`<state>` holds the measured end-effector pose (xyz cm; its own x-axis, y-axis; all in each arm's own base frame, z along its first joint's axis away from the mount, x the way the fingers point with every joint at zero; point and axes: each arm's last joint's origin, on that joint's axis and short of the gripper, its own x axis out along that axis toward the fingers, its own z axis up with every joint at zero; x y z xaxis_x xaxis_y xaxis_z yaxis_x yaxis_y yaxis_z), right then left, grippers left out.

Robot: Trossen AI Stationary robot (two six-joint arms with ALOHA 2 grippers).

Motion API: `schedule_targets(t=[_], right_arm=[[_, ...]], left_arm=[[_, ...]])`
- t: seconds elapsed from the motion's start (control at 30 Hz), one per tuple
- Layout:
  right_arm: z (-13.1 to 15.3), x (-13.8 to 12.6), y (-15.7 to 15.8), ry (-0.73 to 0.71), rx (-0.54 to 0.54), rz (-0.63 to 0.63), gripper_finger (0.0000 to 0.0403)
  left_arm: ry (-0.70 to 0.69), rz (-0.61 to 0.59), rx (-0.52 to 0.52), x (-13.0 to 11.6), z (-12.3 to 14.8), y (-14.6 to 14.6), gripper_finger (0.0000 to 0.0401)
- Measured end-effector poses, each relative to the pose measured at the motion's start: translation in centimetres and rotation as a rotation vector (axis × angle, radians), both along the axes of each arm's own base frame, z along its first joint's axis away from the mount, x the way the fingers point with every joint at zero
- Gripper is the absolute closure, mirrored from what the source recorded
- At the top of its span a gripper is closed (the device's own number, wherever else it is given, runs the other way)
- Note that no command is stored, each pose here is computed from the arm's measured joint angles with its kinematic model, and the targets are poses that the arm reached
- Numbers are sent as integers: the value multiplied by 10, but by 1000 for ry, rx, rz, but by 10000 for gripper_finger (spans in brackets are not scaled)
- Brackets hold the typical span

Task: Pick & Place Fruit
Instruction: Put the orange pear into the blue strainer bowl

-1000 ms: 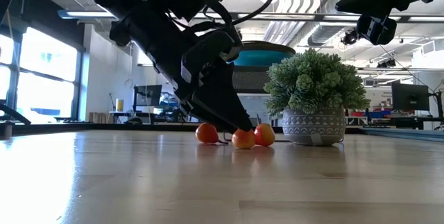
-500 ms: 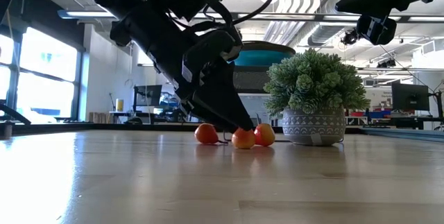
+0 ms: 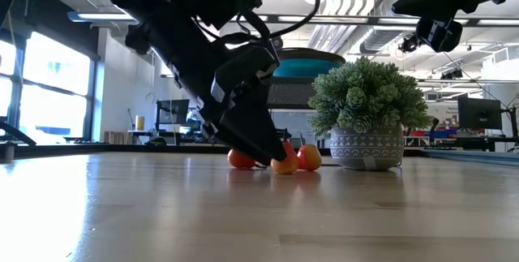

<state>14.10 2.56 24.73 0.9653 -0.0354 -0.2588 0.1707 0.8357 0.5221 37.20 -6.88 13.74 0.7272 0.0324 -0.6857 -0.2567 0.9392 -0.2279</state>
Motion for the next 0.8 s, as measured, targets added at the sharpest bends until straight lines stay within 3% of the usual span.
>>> schedule_targets(t=[0.3, 0.8], right_arm=[[0, 0, 0, 0, -10, 3, 400], [0, 0, 0, 0, -7, 2, 400]], left_arm=[[-11, 24, 29, 1, -1, 1, 185], [-71, -24, -23, 11, -16, -3, 185]])
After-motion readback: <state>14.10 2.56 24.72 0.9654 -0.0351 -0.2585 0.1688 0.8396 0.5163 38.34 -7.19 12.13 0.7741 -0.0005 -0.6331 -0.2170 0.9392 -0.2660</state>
